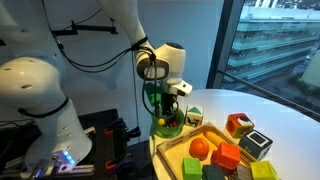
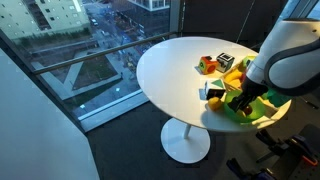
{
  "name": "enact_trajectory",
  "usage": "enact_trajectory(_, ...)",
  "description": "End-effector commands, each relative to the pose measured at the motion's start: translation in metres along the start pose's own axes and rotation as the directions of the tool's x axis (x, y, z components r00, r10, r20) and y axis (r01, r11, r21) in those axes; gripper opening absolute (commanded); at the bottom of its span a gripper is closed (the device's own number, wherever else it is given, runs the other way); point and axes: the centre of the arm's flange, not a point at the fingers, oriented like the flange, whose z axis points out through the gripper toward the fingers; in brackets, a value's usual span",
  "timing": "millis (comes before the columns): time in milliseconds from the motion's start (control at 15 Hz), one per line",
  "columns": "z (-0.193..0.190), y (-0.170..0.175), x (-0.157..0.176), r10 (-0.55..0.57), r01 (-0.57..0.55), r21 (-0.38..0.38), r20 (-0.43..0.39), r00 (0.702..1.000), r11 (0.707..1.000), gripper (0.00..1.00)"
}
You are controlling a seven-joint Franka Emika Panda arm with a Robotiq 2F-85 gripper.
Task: Move the brown fruit from the green bowl to the wooden tray
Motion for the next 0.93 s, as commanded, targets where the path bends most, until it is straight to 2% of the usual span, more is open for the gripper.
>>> enact_trajectory(0, 0.005, 0.003, 0.001, -0.006, 0.006, -0.007, 0.0, 1.0, 1.0, 0.33)
enact_trajectory(67, 0.001, 0.003, 0.002, -0.006, 0.006, -0.009, -0.007, 1.0, 1.0, 0.28)
enact_trajectory(333, -0.014, 0.004, 0.006, -0.003, 0.002, -0.005, -0.008, 1.0, 1.0, 0.21)
enact_trajectory(467, -0.02, 0.005, 0.007, -0.003, 0.002, -0.008, -0.008, 1.0, 1.0, 0.01)
enact_trajectory(667, -0.026, 0.005, 0.009, -0.003, 0.003, -0.004, -0.002, 1.0, 1.0, 0.0)
enact_trajectory(867, -0.031, 0.006, 0.01, -0.004, 0.004, -0.004, -0.002, 1.0, 1.0, 0.04)
